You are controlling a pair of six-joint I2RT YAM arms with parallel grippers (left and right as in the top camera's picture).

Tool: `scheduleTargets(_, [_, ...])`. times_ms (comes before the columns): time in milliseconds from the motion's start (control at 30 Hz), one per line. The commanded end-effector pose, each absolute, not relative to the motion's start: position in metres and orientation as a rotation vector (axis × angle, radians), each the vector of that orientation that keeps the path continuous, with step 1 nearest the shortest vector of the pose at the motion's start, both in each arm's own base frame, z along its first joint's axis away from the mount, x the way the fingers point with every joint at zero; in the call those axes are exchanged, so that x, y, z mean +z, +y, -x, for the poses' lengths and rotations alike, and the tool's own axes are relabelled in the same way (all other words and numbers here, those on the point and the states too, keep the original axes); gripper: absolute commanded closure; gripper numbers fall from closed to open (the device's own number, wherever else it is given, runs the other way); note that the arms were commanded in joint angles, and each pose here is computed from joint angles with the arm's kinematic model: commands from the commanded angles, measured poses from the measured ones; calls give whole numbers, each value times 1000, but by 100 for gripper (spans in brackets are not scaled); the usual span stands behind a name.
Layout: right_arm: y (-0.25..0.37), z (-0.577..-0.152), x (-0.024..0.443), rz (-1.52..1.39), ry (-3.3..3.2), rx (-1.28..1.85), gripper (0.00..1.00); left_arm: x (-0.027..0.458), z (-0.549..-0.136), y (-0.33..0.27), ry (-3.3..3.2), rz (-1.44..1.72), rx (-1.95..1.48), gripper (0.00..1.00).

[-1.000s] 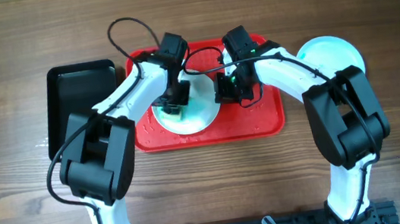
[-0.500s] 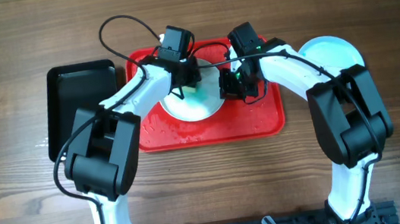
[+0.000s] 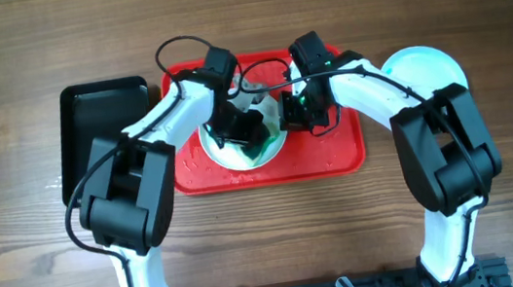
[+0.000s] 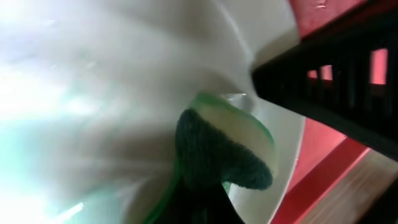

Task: Clean dirty plates on tray and stack at the side
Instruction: 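Scrub the third plate with the sponge in the left gripper, then lift the third plate with the right gripper and stack it on the pile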

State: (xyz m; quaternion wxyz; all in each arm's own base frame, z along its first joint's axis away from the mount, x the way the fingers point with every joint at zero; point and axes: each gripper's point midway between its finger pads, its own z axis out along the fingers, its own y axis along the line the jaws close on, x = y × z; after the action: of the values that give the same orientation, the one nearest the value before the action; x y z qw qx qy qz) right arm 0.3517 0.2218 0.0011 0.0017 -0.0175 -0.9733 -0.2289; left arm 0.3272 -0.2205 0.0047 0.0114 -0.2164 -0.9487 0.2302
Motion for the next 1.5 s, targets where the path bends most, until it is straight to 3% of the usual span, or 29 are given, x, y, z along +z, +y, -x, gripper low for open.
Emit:
scheduleTargets(0, [213, -349, -11, 66, -3054, -657, 95, -31, -349, -124, -3098, 424, 29, 96])
scheduleTargets(133, [214, -349, -11, 67, -3054, -658, 96, -28, -378, -95, -3244, 108, -276, 96])
scheduleTargets(333, [214, -349, -11, 66, -3054, -658, 96, -21, -417, -121, -3431, -279, -119, 96])
scheduleTargets(433, [216, -349, -10, 36, -3051, -677, 96, -14, -426, -181, -3442, -166, 333, 96])
scheduleTargets(500, [216, -348, -10, 36, -3049, -680, 96, -5, -420, -222, -3388, 70, 630, 96])
scheduleTargets(700, [216, -348, -10, 35, -3049, -681, 96, 13, -363, -279, -3040, 593, 1095, 96])
scheduleTargets(833, [217, -348, -9, 22, -3045, -691, 96, 10, -359, -246, -3015, 499, 1015, 96])
scheduleTargets(1000, [218, -348, -9, 23, -3043, -696, 96, 87, -413, -125, -3337, 12, 610, 96])
scheduleTargets(1100, [218, -349, 3, -37, -3066, -715, 96, 119, -418, -88, -3425, -190, 540, 96])
scheduleTargets(1300, [144, -371, 80, 15, -3454, -112, 96, 96, -398, -88, -3332, -273, 502, 96])
scheduleTargets(1467, [108, -378, 163, 50, -3732, 747, 96, 85, -393, -86, -3300, -363, 490, 96])
